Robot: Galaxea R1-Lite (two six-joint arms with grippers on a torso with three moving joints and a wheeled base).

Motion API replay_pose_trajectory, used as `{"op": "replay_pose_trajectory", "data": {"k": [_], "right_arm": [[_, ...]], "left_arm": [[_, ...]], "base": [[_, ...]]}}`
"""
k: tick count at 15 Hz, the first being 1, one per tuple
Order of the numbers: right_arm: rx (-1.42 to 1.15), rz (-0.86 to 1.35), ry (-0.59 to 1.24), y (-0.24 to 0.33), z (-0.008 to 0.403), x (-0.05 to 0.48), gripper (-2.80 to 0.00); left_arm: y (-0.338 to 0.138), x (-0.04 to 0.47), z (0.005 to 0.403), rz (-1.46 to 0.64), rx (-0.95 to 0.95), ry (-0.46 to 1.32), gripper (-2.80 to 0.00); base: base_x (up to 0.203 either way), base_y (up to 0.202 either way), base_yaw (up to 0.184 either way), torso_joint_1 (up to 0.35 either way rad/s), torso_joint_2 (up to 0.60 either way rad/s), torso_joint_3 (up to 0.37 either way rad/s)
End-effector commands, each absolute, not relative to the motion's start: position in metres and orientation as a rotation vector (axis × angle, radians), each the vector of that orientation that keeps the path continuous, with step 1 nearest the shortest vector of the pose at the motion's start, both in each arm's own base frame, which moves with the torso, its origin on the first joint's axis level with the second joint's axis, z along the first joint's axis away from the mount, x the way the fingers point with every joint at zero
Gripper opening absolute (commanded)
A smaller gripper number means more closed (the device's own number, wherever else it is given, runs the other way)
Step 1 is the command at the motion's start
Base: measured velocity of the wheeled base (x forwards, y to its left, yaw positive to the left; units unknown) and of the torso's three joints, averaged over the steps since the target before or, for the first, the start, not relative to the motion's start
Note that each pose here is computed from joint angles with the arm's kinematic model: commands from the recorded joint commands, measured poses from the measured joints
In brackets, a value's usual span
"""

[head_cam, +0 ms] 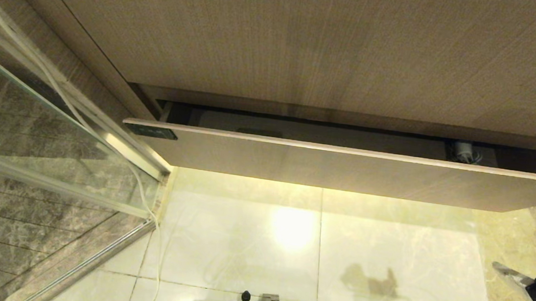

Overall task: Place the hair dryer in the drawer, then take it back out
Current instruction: Pull open the drawer

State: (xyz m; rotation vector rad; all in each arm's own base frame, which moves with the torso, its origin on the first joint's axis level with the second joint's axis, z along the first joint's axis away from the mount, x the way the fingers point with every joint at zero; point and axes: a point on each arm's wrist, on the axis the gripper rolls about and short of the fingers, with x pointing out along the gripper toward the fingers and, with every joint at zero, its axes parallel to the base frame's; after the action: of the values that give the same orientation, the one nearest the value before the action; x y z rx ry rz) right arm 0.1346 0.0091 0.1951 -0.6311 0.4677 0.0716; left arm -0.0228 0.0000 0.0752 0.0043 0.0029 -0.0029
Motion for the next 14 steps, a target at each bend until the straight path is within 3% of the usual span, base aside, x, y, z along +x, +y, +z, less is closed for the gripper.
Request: {"op": "replay_pose_trajectory", "data": {"k": [1,6,14], "right_arm": [[-0.637,0.089,0.490,0.010,0.188,0.139,0.00],[-0.602,0.153,0.478,0.012,0.186,0.142,0.00],[-0.301,0.036,0.412,0.017,0.220,0.209,0.00]], "left_arm": [[0.000,-0.023,0.075,-0.003,0.005,0.003,-2.80],[0.000,-0.023,0.075,-0.003,0.005,0.004,-2.80],[0.000,-0.023,0.075,-0.004,0.005,0.004,-2.80]], "base": [[0.000,0.000,0.000,0.000,0.00,0.000],[0.000,0.000,0.000,0.000,0.00,0.000],[0.000,0.000,0.000,0.000,0.00,0.000]]}}
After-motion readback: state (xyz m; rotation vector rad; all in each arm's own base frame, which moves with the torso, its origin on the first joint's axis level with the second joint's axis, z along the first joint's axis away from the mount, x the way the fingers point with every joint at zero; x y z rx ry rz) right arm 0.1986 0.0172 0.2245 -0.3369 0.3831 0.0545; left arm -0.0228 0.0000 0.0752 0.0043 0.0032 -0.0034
